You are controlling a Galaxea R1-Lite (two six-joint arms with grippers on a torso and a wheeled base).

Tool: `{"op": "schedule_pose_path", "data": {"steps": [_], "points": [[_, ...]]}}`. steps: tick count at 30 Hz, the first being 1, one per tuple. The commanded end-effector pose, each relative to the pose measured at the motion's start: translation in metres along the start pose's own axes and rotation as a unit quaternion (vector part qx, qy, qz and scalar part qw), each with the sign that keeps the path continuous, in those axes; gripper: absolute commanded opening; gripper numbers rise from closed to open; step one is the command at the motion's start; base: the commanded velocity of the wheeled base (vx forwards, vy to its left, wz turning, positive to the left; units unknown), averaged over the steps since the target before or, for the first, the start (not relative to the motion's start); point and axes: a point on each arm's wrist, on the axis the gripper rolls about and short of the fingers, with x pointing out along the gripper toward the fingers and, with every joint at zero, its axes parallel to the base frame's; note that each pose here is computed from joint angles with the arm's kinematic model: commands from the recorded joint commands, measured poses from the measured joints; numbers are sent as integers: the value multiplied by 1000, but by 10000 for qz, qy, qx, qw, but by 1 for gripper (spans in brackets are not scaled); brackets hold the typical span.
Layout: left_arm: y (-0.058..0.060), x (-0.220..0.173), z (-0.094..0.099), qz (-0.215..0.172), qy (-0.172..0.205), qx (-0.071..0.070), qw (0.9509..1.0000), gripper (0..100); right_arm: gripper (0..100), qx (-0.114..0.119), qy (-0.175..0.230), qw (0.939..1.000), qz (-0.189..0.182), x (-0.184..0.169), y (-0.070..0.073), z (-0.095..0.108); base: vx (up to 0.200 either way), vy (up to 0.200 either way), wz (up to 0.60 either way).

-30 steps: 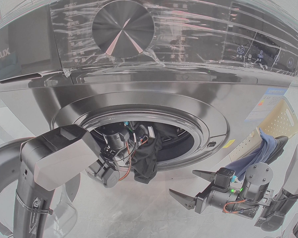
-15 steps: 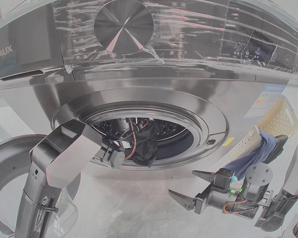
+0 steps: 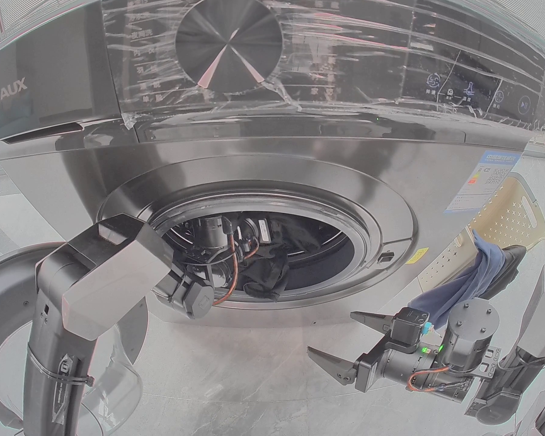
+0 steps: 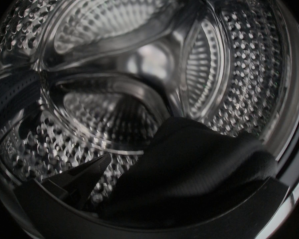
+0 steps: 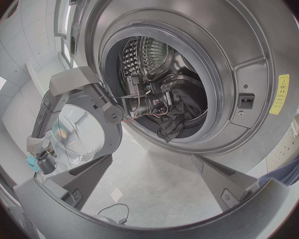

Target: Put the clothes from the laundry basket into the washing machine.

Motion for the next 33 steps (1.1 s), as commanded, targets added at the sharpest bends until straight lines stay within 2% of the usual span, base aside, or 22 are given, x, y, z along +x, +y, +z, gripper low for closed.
{"op": "schedule_pose_path", "data": {"steps": [1,2,4,7,11,12,16,22,28,33], "points": [[-11,-28,5,-67,599,18,9982,100,100,-3,12,10000,9,0,0,-1,0,0,0],[-10,-34,-3,-65,875,66,9961,100,100,5,12,10000,9,0,0,-1,0,0,0],[-10,-39,-13,-60,1172,126,9930,100,100,4,20,10000,8,0,0,-1,0,0,0],[-12,-40,-24,-140,1332,143,9909,100,100,-3,38,10000,73,0,4,-2,0,0,0],[-8,-33,-33,-101,1355,176,9906,100,100,-4,45,9999,118,0,6,-2,0,0,0],[-8,-31,-35,-94,1354,183,9906,0,100,-4,45,9999,118,0,6,-2,0,0,0],[-7,-25,-40,-92,1277,170,9916,0,100,-6,53,9999,124,-1,7,-2,0,0,0],[-11,-12,-32,-110,844,75,9963,0,100,-5,52,9999,117,-1,6,-2,0,0,0],[-14,8,-19,-88,-5,-60,9999,0,100,-6,46,9999,125,0,7,-2,0,0,0],[-15,28,-17,-16,-661,-159,9977,0,100,-6,53,9999,124,-1,7,-2,0,0,0]]}}
